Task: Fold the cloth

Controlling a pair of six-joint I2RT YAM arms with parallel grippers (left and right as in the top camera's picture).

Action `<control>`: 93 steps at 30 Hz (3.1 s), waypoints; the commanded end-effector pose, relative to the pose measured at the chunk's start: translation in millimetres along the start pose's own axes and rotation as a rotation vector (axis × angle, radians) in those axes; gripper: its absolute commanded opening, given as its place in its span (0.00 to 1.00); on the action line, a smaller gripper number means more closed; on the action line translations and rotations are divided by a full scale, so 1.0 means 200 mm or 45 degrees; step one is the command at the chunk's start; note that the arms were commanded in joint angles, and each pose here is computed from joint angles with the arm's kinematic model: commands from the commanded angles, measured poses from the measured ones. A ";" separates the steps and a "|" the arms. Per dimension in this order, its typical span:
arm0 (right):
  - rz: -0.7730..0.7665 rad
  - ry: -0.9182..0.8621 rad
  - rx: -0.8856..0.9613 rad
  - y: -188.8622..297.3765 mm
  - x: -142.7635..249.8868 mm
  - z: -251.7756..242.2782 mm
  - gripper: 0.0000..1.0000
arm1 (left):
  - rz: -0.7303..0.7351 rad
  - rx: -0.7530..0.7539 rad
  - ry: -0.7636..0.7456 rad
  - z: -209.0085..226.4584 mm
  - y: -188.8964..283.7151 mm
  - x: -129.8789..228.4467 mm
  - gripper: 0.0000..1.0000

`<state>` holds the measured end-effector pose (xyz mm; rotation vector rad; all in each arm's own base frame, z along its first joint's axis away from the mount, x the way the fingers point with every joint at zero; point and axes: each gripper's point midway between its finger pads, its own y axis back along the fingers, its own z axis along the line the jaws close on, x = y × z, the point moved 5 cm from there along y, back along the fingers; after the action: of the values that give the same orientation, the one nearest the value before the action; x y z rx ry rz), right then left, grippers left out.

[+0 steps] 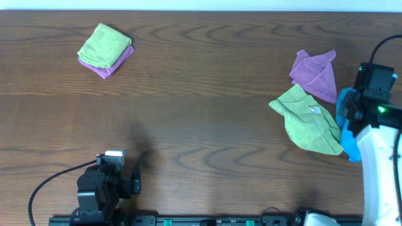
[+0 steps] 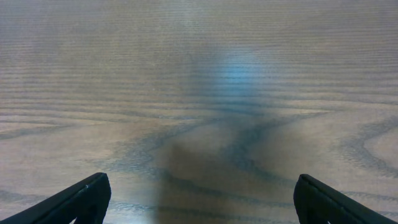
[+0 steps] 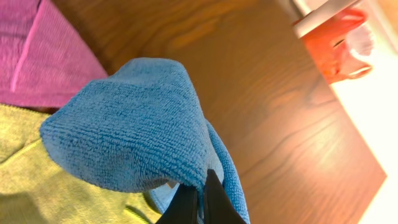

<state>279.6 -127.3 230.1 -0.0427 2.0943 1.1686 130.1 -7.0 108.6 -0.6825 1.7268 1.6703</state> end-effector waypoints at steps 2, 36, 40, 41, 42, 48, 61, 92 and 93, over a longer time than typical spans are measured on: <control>-0.123 0.000 0.085 0.14 -0.09 -0.13 0.01 | 0.062 0.008 -0.030 -0.01 -0.01 0.06 0.95; -0.337 0.995 -1.179 1.34 0.36 1.07 0.01 | 0.062 0.009 -0.030 -0.01 -0.01 0.06 0.95; -0.355 1.081 -1.355 1.52 0.52 1.15 0.01 | 0.062 0.008 -0.030 -0.01 -0.01 0.06 0.95; -0.361 1.092 -1.397 1.56 0.55 1.16 0.01 | 0.062 0.009 -0.030 -0.01 -0.01 0.06 0.95; -0.366 1.097 -1.437 1.61 0.57 1.16 0.01 | 0.062 0.009 -0.030 -0.01 -0.01 0.06 0.95; -0.431 1.089 -1.576 1.79 0.55 1.13 0.01 | 0.062 0.009 -0.030 -0.01 -0.01 0.06 0.95; -0.141 1.081 -1.167 1.09 0.40 1.55 0.01 | 0.062 0.008 -0.030 -0.01 -0.01 0.06 0.95; 0.545 1.125 -1.438 0.70 0.65 1.40 0.98 | 0.062 0.009 -0.030 -0.01 -0.01 0.06 0.95; 0.528 1.167 -1.435 0.70 0.71 1.43 0.98 | 0.062 0.008 -0.030 -0.01 -0.01 0.06 0.95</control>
<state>304.7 194.5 164.6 -0.7363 1.8485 2.7609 130.1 -7.0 108.6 -0.6825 1.7268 1.6703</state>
